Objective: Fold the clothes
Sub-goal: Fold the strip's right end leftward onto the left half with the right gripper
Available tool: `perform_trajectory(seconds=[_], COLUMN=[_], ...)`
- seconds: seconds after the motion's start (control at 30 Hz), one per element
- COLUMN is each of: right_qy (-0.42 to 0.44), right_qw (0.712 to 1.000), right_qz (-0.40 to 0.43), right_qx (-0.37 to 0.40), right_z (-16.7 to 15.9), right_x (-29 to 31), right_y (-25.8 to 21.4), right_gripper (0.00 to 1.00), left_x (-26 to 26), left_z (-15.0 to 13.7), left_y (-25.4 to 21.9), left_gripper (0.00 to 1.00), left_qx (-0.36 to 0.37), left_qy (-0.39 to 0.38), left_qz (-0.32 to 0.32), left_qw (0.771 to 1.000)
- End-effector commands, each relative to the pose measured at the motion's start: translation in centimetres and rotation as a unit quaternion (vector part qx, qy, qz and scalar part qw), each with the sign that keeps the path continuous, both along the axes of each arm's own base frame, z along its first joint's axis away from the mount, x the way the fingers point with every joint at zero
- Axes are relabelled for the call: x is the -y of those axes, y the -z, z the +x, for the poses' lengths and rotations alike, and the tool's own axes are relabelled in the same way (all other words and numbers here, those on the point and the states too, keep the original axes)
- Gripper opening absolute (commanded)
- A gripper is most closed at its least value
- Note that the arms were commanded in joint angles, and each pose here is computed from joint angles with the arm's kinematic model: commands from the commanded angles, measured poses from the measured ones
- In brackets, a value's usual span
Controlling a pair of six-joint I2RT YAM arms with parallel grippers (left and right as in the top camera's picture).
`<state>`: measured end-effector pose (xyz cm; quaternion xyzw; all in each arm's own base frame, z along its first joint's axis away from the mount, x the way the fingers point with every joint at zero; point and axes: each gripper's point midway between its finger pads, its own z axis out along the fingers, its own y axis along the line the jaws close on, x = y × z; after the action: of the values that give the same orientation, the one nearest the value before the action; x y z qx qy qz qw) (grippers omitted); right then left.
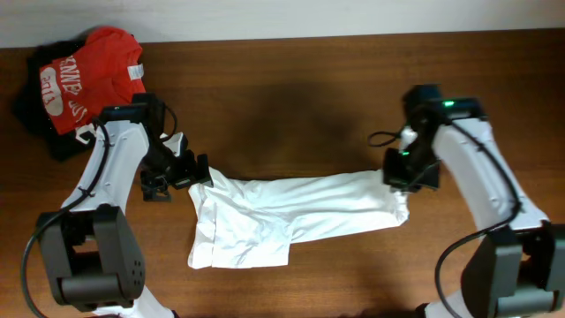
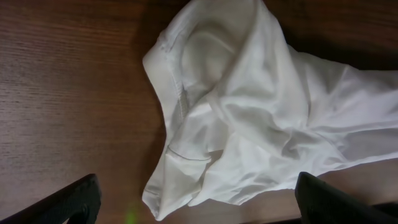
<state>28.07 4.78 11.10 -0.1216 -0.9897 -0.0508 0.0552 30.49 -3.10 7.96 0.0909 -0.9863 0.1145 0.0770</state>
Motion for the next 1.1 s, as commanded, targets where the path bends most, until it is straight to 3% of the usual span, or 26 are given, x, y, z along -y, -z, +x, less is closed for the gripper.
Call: perform_trajectory(seconds=[0.0,0.47,0.53,0.57,0.6,0.7,0.77,0.8,0.87,0.97,1.07], right_qy=[-0.029,-0.047,-0.067,-0.072,-0.073,-0.08,-0.112,-0.118,-0.138,-0.165,-0.168], right_qw=[0.999,0.995,0.993,0.992,0.992,0.994,0.991,0.99,0.987,0.982,0.979], right_qz=[-0.015,0.065,0.071,0.074,0.076,0.06,0.056,0.056,0.059,0.067,0.074], right_qx=[0.013,0.057,0.064,0.068,0.07,0.047,0.045,0.047,0.052,0.06,0.09], right_z=[-0.4,-2.7,-3.1,-3.1,-3.0,-2.2,-1.5,-1.2,-0.6,-0.1,2.4], right_x=[-3.8,-16.4,-17.7,-18.1,-18.2,-15.5,-13.5,-13.2,-14.2,-16.9,-18.5], right_y=[0.1,5.0,5.2,5.1,5.1,2.7,1.7,1.9,3.7,7.0,9.8], right_gripper=[0.05,0.14,0.36,0.55,0.8,0.82,0.78,0.61,0.04,0.04,0.04], left_x=[-0.2,-0.1,-0.1,-0.1,-0.1,-0.1,-0.1,-0.1,-0.1,-0.1,-0.1], left_z=[-0.2,-0.5,-0.5,-0.6,-0.7,-0.8,-0.7,-0.7,-0.7,-0.6,-0.7], left_y=[-0.1,-0.2,-0.2,-0.2,-0.2,-0.2,-0.2,-0.2,-0.2,-0.2,-0.2], left_gripper=[0.99,0.99,0.99,0.99,0.99,0.99,0.99,0.99,0.99,0.99,0.99], left_qx=[0.0,-0.006,-0.006,-0.007,-0.009,-0.012,-0.011,-0.011,-0.009,-0.009,-0.009], left_qy=[-0.006,-0.006,-0.006,-0.006,-0.006,-0.006,-0.006,-0.006,-0.006,-0.006,-0.006], left_qz=[0.002,0.001,0.001,0.001,0.001,0.001,0.001,0.001,0.001,0.001,0.001], left_qw=[1.0,1.0,1.0,1.0,1.0,1.0,1.0,1.0,1.0,1.0,1.0])
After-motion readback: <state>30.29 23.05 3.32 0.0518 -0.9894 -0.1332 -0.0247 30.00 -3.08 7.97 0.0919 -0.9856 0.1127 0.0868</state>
